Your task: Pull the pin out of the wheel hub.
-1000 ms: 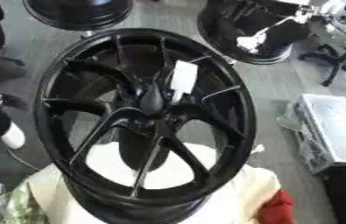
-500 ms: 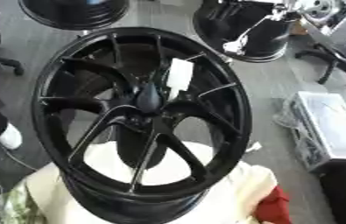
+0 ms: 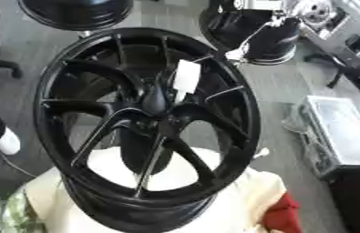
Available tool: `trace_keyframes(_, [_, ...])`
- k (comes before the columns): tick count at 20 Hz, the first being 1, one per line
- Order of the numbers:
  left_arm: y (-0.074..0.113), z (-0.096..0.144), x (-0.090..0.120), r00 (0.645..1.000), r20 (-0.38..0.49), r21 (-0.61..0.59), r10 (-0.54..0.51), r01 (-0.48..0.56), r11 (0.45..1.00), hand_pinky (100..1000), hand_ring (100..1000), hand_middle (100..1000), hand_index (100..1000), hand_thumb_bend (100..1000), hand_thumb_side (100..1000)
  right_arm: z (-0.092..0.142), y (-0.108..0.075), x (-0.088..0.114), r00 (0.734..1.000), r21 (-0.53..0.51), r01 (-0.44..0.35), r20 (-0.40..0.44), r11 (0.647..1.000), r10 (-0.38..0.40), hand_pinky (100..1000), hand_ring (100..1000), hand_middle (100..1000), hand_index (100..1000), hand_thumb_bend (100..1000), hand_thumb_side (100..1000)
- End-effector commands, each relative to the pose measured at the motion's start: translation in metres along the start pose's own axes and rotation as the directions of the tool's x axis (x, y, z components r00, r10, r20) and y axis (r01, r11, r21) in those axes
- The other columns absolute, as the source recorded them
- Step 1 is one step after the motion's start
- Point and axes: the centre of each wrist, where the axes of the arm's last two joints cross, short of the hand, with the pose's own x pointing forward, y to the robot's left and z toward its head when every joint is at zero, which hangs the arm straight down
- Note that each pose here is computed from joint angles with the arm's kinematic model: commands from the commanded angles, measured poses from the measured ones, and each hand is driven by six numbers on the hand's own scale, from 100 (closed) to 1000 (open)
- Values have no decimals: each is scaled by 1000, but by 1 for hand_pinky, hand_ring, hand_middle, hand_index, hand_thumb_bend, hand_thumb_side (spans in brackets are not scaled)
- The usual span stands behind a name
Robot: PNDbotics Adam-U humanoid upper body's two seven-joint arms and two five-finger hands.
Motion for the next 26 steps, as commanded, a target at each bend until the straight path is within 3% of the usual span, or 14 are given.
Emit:
trace_keyframes(1, [4, 1, 8, 1000, -8, -9, -25, 25, 1000, 780, 971, 844, 835, 100, 612, 6, -13, 2, 1000, -38, 12, 9, 999, -12, 852, 795, 762, 849, 228, 284])
trace_keyframes(11, [5, 9, 17, 995, -20, -33, -93, 92, 995, 781, 970, 844, 835, 100, 596, 2, -11, 6, 997, -45, 81, 6, 996, -81, 843, 788, 755, 846, 235, 279])
trace_keyframes(19, [11, 16, 18, 993, -12, -2, -119, 119, 993, 780, 971, 845, 834, 100, 594, -4, -4, 6, 984, -58, 180, 11, 982, -179, 830, 774, 748, 846, 125, 194])
trace_keyframes(26, [12, 19, 14, 994, -33, 4, -108, 108, 994, 779, 972, 844, 833, 100, 596, -7, -1, 11, 972, -32, 232, 48, 972, -231, 820, 763, 742, 847, 105, 222])
